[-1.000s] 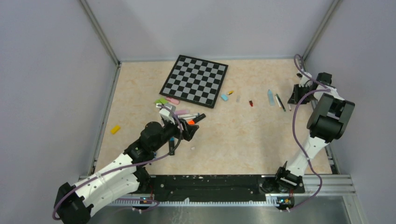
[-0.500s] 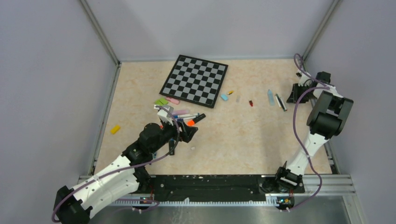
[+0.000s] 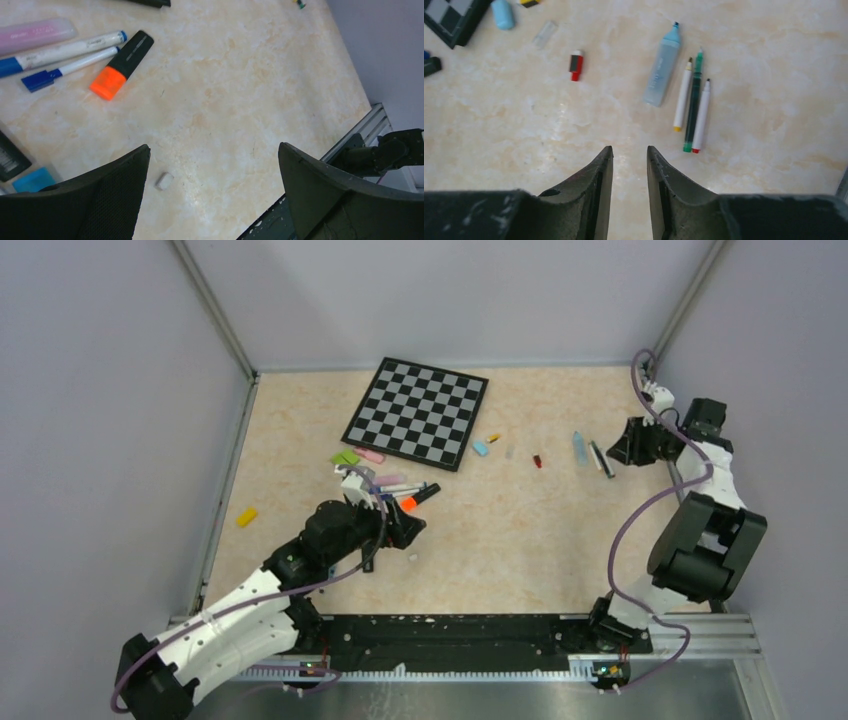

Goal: Open the pen caps
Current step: Place the pen at the center of the board, then pick up the pen from the center of the board.

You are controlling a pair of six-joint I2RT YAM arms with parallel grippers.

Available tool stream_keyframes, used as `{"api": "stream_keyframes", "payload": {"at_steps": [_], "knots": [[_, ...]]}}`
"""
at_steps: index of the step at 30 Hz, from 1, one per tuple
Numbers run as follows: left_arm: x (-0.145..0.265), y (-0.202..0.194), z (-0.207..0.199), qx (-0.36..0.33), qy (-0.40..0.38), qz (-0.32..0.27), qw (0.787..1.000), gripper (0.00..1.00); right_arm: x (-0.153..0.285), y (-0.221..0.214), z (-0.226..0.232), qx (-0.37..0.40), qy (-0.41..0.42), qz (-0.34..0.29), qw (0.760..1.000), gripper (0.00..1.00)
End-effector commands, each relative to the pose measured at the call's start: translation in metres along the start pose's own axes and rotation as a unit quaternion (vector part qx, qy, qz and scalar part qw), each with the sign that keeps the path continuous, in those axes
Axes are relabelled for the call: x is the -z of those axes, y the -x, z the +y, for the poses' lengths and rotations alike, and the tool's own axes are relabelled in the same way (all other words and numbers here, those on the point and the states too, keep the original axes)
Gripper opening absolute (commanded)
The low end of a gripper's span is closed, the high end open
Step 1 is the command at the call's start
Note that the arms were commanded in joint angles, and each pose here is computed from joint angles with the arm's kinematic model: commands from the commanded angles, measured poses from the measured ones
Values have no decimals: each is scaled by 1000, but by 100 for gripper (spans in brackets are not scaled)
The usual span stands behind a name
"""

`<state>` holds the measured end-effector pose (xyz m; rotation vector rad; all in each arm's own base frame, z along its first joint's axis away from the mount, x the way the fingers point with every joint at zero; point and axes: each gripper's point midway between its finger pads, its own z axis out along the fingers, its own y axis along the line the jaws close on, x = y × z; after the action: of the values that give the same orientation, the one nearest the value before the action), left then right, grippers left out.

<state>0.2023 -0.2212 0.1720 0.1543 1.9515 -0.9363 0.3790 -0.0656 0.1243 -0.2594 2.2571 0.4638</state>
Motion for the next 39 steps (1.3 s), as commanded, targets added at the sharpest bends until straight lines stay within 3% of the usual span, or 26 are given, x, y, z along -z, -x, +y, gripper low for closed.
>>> {"api": "stream_keyframes", "payload": {"at_steps": [1, 7, 11, 16, 23, 32, 39], "knots": [[1, -3, 12, 28, 63, 39, 997, 99, 30, 13, 62, 49, 74, -25, 996, 32], [-3, -17, 32, 2, 127, 103, 987, 99, 49, -5, 129, 45, 174, -68, 981, 42], [-12, -31, 46, -31, 169, 170, 970, 99, 50, -17, 144, 55, 193, -91, 975, 50], [-46, -30, 52, -149, 148, 224, 952, 98, 53, -18, 151, 60, 205, -97, 972, 50], [-97, -32, 72, -284, 128, 298, 902, 84, 57, -16, 153, 70, 201, -104, 971, 50], [-125, -38, 114, -322, 166, 379, 852, 62, 59, -14, 155, 73, 203, -108, 970, 50], [-137, -32, 116, -327, 157, 379, 851, 59, 58, -16, 155, 70, 202, -105, 971, 50]]}}
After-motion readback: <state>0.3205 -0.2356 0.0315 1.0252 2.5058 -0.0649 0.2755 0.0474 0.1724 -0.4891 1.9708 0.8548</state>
